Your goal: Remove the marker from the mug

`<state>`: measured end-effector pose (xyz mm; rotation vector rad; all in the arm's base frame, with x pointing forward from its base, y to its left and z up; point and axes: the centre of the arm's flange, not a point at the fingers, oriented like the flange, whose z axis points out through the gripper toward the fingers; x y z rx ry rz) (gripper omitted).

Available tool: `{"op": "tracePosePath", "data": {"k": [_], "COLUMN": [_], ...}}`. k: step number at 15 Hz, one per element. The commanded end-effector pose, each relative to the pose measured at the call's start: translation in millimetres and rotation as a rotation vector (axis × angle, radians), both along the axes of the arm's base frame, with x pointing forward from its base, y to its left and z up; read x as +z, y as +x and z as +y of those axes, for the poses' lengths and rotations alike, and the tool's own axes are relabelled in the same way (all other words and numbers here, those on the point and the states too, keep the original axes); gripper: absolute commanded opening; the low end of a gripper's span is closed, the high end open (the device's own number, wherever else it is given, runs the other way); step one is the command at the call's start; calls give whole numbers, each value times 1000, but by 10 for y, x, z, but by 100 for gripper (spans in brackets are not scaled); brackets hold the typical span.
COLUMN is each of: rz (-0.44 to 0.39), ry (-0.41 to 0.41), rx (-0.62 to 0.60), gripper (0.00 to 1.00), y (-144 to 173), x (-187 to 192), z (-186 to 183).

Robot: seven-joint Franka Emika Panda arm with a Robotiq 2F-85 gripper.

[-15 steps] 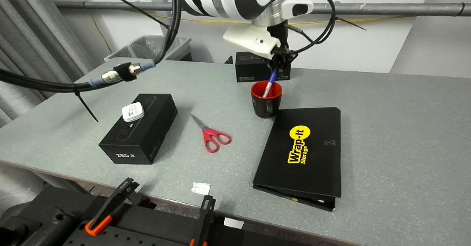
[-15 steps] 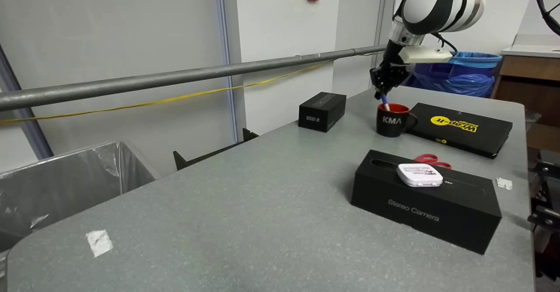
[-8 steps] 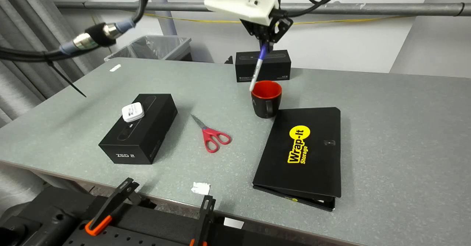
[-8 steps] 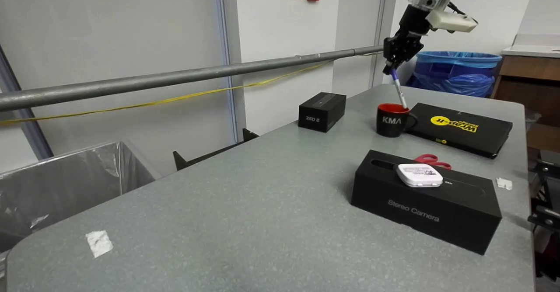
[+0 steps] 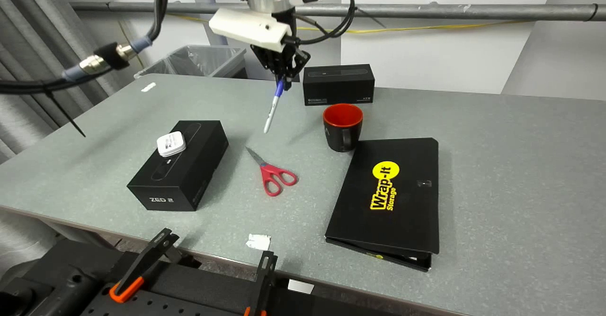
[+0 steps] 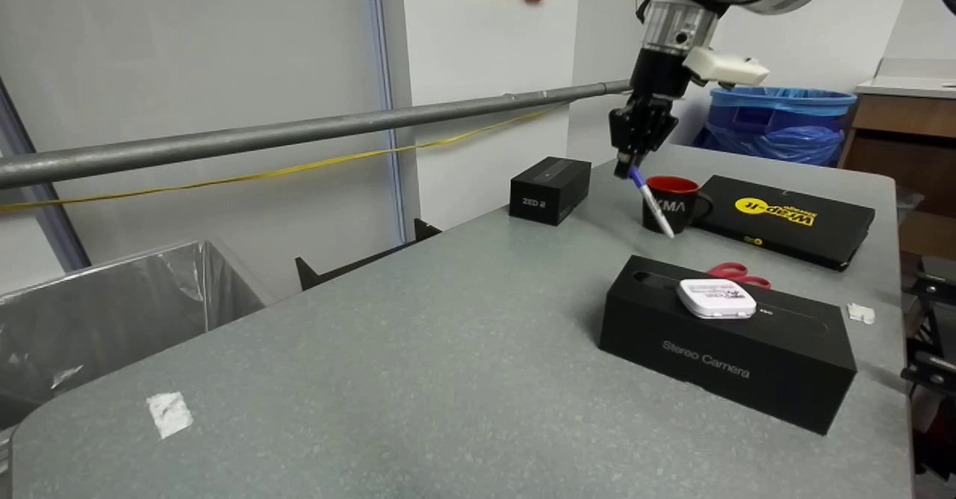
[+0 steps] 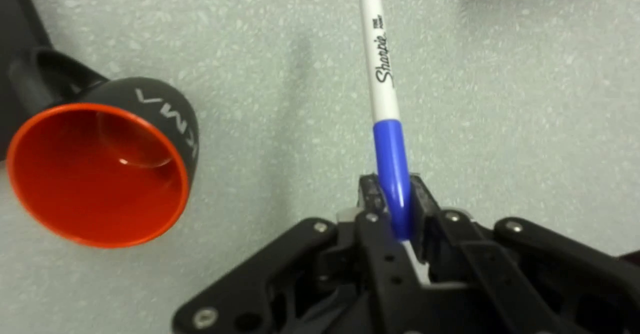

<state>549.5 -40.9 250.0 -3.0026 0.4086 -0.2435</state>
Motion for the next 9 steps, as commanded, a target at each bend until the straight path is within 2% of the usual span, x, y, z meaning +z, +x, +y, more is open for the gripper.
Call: {"op": "tracePosePath", "data": {"k": [1, 4, 5, 7, 9], "rz": [54, 74, 82, 81, 67], "ry": [-41, -56, -53, -48, -57], "rx": [7, 26, 33, 40, 32], "gripper": [4, 4, 40, 48, 64], "y": [381, 421, 413, 391, 370], "x": [-498, -671, -672, -623, -529], "z": [156, 182, 168, 128, 106]}}
